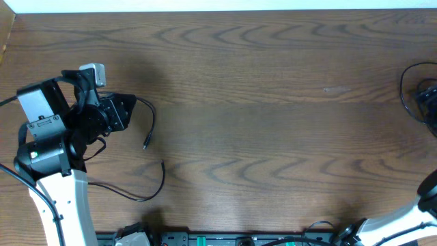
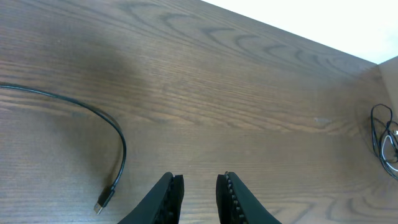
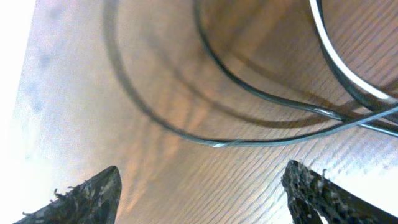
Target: Untangle cables
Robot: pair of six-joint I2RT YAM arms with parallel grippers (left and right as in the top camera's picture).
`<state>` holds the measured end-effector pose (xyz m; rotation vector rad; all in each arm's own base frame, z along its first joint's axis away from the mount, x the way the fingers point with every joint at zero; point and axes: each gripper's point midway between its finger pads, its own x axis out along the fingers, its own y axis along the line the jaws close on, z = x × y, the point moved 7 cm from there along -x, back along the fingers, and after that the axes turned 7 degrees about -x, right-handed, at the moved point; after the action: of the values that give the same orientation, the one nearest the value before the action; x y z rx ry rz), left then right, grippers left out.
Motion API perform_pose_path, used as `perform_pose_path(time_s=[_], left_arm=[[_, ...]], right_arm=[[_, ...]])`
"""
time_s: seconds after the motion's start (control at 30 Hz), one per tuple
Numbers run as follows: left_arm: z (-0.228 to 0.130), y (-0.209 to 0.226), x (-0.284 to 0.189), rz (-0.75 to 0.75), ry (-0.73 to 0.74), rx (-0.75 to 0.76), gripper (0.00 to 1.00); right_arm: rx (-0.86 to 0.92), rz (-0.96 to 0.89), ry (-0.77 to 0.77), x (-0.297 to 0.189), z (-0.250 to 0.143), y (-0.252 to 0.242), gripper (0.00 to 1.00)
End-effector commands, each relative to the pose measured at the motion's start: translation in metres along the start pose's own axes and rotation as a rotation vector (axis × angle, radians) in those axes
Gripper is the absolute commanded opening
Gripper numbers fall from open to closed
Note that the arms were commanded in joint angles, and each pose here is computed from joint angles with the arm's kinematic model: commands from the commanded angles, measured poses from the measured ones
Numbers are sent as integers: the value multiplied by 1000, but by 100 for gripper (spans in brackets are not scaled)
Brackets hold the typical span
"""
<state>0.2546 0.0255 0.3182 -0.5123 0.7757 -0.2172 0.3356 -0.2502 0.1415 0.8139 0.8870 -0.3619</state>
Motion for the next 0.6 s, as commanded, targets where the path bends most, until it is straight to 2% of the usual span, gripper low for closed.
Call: perform_pose_path(time_s=[0.0,0.1,0.27,0.43,0.47,0.57], left_arm=[[2,0,0,7,-2,20,24],[3,0,0,6,-8,24,24],[2,0,1,7,0,18,26],[-1,4,6,12,35,-7,27],[-1,5,6,17,35,-7,26],[4,15,5,118,3,6,19]], right_arm=[[-40,36,-82,-40,8,27,82],[-112,61,-109,-59,4,51,83],[-430,144,-82,-75,-25,112,86],[-762,253,54,-63,-84,179,91],[-866,287,113,-57,-107,197,93],[-994,302,183,-50,-140,220,93]])
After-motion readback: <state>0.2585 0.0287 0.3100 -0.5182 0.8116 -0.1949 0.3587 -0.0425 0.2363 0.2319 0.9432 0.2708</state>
